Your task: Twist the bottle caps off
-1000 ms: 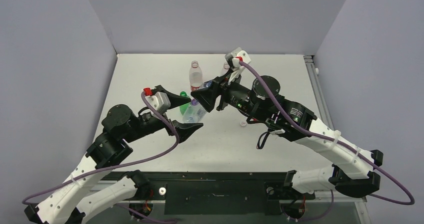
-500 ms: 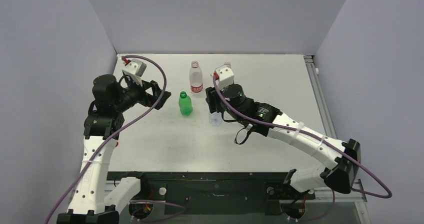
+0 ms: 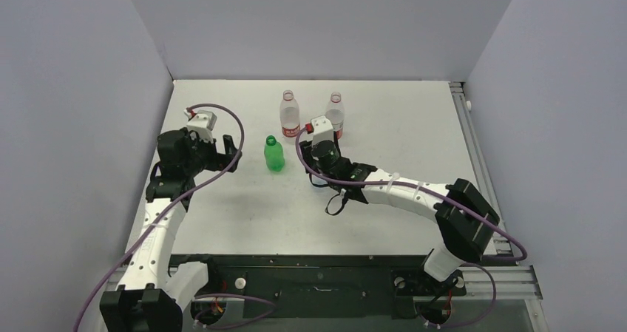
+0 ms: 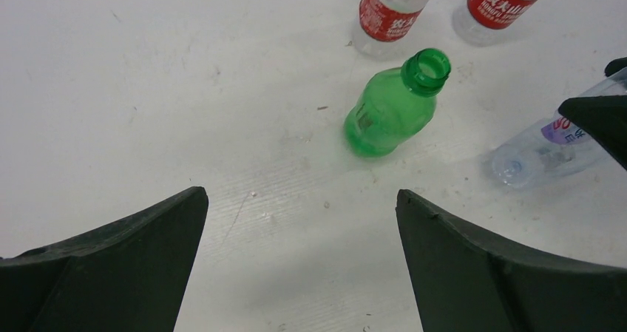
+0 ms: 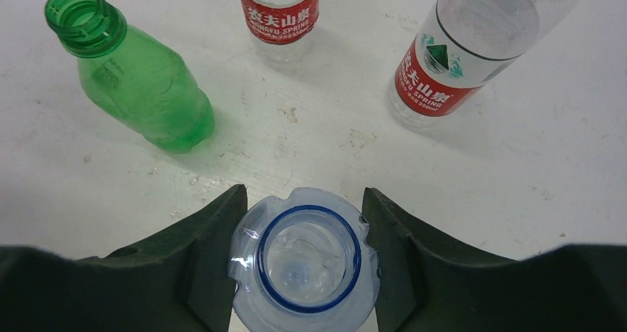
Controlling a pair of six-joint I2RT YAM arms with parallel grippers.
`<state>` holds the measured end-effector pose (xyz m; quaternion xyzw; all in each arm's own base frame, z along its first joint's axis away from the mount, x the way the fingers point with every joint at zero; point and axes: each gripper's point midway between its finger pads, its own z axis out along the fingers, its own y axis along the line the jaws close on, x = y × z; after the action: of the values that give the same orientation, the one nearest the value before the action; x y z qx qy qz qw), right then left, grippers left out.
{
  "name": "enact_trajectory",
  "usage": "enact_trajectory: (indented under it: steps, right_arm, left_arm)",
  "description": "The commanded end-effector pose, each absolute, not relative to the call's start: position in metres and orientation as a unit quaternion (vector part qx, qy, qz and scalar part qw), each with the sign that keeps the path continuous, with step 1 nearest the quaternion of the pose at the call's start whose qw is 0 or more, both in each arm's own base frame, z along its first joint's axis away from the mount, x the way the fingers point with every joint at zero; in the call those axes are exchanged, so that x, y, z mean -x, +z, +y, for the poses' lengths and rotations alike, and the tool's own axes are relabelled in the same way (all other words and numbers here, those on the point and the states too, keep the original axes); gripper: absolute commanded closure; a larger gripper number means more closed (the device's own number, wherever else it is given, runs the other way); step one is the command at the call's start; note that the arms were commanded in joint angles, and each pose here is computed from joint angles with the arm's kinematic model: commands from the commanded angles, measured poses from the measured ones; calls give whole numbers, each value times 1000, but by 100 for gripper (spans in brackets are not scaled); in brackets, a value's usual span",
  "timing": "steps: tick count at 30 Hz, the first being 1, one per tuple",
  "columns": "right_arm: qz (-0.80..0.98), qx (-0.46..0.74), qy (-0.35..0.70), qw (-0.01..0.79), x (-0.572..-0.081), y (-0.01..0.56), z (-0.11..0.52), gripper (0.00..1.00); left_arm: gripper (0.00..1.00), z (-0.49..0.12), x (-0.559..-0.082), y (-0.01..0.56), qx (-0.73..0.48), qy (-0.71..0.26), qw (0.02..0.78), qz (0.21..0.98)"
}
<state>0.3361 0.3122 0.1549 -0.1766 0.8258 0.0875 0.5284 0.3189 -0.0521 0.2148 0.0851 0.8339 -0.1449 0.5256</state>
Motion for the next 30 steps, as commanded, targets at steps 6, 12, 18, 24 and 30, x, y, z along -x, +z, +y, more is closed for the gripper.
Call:
enact_trajectory:
  steps: [6,12,18,24,30]
  right_arm:
    - [807,99,122,569,-352,154,316,98]
    - [815,97,120,559,-345,149,310,51]
    - [809,100,114,568,-339,172,298,22]
    - [795,88,107,591,-332,212,271,19]
    - [778,23,87,621,-334,253,206,18]
  left_arm:
    - [3,-27,-342,214,-30,-93,614,783]
    - [3,-17,-351,194,5,-78,619,782]
    - [3,-17,-355,170,17,-84,619,781]
    - [4,-14,-359,160,28,-81,635,768]
    - [3,-10,-357,139,33,-72,641,764]
